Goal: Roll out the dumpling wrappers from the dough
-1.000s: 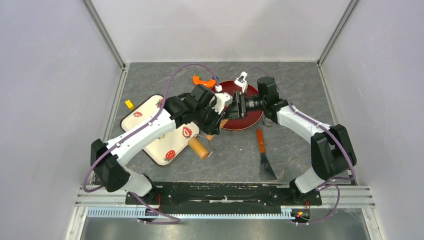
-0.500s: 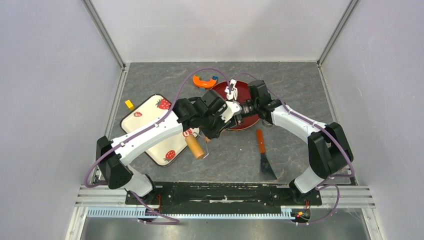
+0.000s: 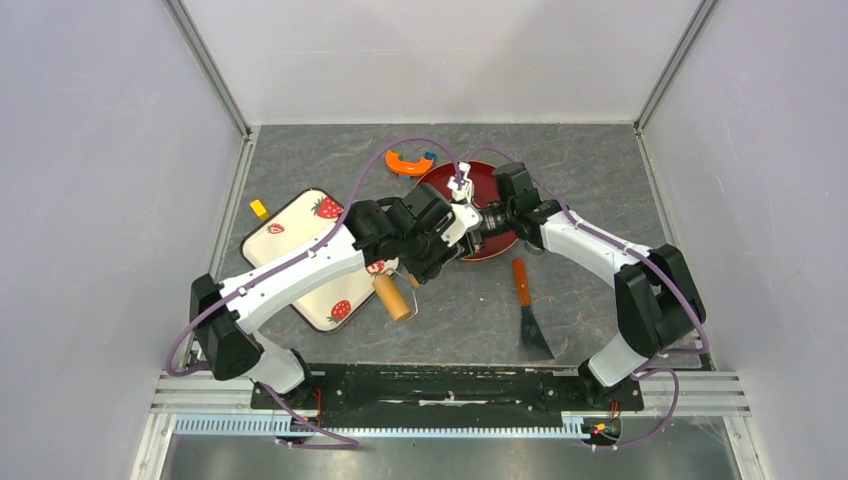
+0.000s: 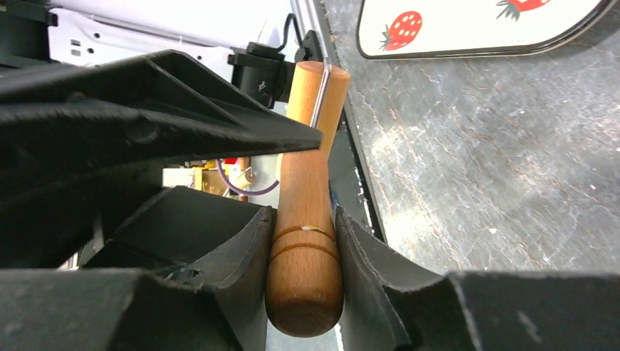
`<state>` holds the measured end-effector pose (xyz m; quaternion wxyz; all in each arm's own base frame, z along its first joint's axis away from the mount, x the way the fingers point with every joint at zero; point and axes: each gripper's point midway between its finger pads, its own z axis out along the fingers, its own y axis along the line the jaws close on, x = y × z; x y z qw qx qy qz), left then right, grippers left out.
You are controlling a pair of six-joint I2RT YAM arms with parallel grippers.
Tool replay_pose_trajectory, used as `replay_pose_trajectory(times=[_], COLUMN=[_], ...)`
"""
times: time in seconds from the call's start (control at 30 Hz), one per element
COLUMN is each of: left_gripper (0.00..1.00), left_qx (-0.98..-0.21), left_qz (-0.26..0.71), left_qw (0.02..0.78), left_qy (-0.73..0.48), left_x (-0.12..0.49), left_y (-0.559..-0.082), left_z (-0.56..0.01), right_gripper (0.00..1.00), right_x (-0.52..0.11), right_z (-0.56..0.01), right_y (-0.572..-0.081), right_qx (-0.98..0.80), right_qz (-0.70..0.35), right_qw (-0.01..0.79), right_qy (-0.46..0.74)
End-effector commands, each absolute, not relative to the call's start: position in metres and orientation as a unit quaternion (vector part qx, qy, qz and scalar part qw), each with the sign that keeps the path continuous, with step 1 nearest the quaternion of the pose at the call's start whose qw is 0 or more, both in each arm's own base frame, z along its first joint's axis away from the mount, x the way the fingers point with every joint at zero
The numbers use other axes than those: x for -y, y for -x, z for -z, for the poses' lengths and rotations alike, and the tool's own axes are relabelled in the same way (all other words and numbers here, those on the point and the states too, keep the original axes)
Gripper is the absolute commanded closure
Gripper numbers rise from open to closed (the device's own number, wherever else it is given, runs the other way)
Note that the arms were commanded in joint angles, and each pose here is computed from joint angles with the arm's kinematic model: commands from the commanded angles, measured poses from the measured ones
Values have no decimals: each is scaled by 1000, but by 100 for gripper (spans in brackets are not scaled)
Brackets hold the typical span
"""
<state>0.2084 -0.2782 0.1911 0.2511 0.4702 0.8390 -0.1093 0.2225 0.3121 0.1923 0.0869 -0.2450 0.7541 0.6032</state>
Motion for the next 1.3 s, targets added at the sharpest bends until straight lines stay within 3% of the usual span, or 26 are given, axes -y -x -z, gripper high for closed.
replay_pose_trajectory(times=[0.0,0.13,0.77,0.83,0.93,0.97,1.07,1.17,1.27], left_gripper=[39,33,35,46,88,97,98,98,98], left_qx=[-839,-847,-858,-859,-859,-858,-851,-841,-832], left_qz=[103,106,115,108,102,104,112,126,130], left_qw=[300,299,316,315,318,323,339,345,339], left_qy=[-442,-427,-389,-389,-387,-385,-385,-396,-419], left_x=[264,256,277,273,267,265,263,265,266], left_y=[-212,-205,-222,-222,-220,-220,-218,-215,-211], left_z=[-208,-199,-178,-174,-174,-178,-191,-203,-209], right_gripper=[100,100,100,100,100,100,99,71,55], right_x=[-312,-309,-306,-306,-303,-302,-300,-300,-300], right_z=[-213,-219,-237,-240,-240,-239,-235,-234,-236], right_y=[-233,-239,-232,-231,-229,-229,-228,-225,-223], right_qx=[-750,-751,-736,-733,-731,-731,-732,-730,-725], right_qz=[-593,-591,-611,-614,-620,-620,-622,-626,-632], right_qw=[140,151,158,160,157,155,149,139,131], right_qy=[257,252,247,245,240,238,234,237,241])
